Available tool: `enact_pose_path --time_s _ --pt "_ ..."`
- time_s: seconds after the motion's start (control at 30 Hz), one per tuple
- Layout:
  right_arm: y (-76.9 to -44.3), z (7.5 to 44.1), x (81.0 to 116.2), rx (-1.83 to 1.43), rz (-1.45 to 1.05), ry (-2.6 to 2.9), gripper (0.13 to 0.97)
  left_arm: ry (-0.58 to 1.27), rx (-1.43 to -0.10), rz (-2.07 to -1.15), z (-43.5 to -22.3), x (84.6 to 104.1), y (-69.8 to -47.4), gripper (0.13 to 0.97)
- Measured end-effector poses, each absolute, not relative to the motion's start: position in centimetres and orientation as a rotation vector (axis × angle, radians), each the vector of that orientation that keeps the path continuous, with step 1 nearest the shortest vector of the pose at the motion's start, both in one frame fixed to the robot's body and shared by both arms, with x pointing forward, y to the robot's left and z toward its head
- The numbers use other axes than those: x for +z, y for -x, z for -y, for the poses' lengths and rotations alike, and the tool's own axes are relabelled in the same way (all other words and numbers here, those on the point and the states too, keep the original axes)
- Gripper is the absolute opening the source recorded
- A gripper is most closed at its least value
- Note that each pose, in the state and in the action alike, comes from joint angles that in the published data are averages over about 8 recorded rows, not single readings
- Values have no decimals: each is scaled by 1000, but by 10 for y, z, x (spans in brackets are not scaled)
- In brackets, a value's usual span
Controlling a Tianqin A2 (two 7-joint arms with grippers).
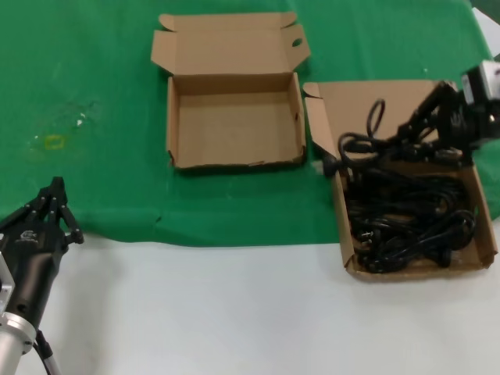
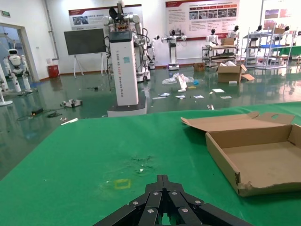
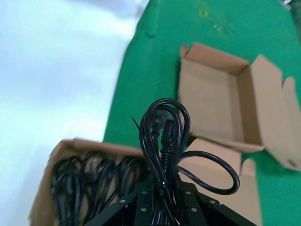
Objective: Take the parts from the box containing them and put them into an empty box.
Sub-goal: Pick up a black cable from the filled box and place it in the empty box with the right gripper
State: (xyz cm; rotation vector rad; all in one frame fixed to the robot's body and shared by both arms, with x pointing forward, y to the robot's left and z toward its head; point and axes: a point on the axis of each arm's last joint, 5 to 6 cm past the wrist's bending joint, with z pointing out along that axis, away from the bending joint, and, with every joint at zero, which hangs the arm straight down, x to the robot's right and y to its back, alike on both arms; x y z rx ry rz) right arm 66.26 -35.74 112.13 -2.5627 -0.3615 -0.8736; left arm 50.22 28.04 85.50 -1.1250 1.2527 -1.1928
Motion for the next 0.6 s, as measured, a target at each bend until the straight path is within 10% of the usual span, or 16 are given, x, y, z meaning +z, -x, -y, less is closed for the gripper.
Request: enact_pose_path --time_s 0.6 --pt "-706 302 1138 -917 419 2490 219 1125 -1193 -1253 -280 855 -502 144"
